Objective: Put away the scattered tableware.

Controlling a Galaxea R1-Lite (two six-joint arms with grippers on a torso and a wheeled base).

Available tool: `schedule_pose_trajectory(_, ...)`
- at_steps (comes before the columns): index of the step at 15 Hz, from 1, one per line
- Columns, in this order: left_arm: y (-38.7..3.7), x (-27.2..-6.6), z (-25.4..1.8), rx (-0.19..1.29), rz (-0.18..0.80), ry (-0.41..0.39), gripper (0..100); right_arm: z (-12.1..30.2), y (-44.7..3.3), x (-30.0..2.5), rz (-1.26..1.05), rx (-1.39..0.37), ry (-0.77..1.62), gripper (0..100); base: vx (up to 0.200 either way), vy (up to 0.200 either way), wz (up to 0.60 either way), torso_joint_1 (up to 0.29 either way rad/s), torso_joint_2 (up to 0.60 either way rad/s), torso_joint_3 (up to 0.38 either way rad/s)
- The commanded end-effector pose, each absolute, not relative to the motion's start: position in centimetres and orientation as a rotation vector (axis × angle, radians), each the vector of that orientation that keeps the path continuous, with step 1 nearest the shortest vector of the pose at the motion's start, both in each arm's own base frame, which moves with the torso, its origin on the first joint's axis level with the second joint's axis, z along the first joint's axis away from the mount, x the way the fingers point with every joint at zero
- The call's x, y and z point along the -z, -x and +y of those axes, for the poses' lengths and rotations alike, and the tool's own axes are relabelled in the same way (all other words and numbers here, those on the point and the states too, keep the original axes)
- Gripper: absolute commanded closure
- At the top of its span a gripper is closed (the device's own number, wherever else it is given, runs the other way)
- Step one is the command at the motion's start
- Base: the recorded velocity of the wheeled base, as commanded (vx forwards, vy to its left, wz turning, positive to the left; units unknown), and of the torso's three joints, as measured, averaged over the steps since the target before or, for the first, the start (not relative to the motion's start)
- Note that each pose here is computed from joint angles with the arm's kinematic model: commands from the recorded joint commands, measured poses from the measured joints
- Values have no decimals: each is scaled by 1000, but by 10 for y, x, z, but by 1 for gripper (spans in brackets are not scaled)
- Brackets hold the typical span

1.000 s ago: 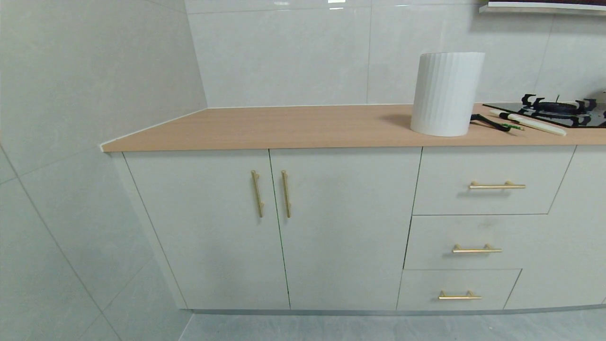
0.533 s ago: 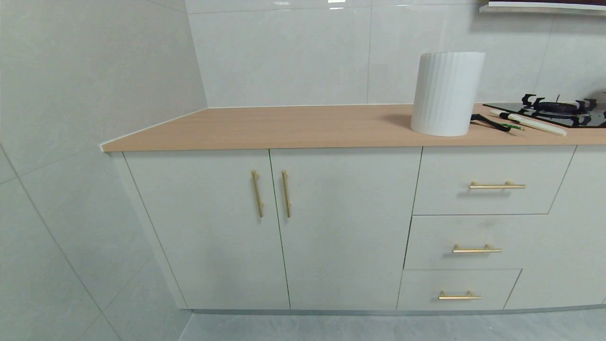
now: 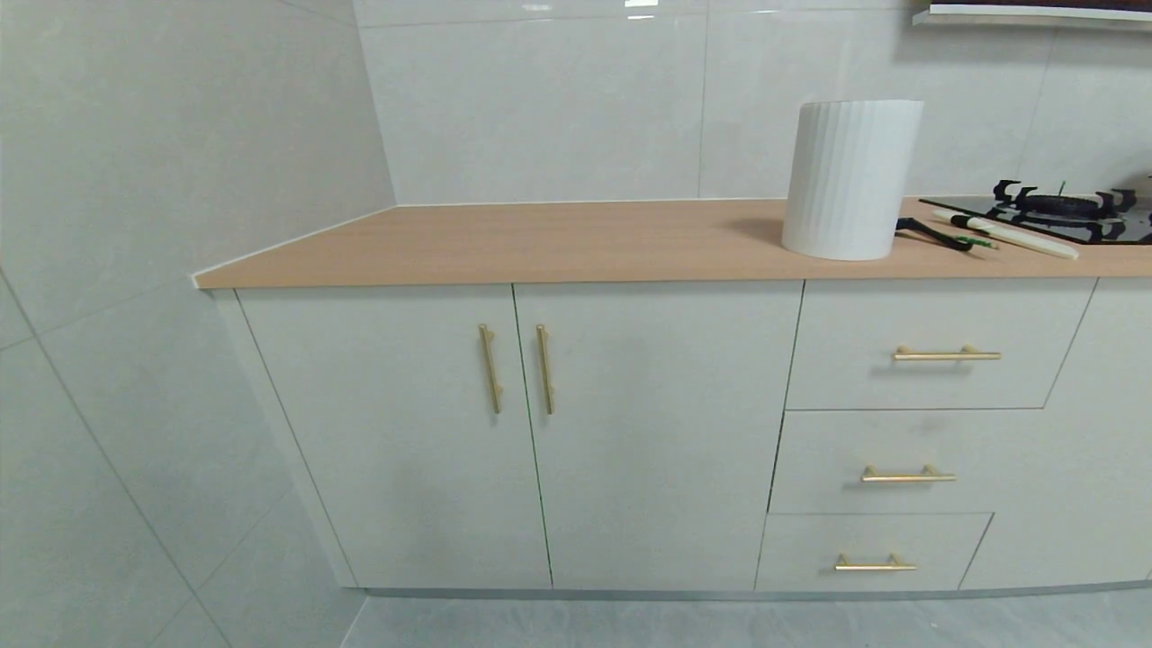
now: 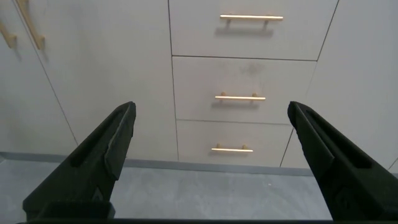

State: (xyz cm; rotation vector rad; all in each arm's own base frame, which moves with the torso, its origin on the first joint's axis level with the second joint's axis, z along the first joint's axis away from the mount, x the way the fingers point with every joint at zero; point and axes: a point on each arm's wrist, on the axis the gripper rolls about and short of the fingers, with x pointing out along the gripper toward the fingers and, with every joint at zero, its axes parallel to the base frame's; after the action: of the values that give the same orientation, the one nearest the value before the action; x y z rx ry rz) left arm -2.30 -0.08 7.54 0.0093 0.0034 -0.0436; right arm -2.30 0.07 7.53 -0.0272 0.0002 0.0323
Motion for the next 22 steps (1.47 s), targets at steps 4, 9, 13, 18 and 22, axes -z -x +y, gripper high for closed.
schedule_pose_trajectory(4,23,-75,-1,43,4,-9,0,1,23,-75,3,-32,26,0,0,-200,0,8,11,4)
schedule_pose_trajectory(9,23,-75,-1,43,4,-8,0,1,23,-76,1,-31,25,0,0,-200,0,2,5,0)
schedule_pose_trajectory(13,23,-75,-1,43,4,-8,0,1,23,-75,3,-31,24,0,0,-200,0,4,5,1)
schedule_pose_trajectory(18,23,-75,-1,43,4,-8,0,1,23,-75,3,-31,24,0,0,0,0,0,0,0)
schedule_pose_trajectory(22,23,-75,-1,43,4,-8,0,1,23,-75,3,-31,18,0,150,0,0,1,1,3)
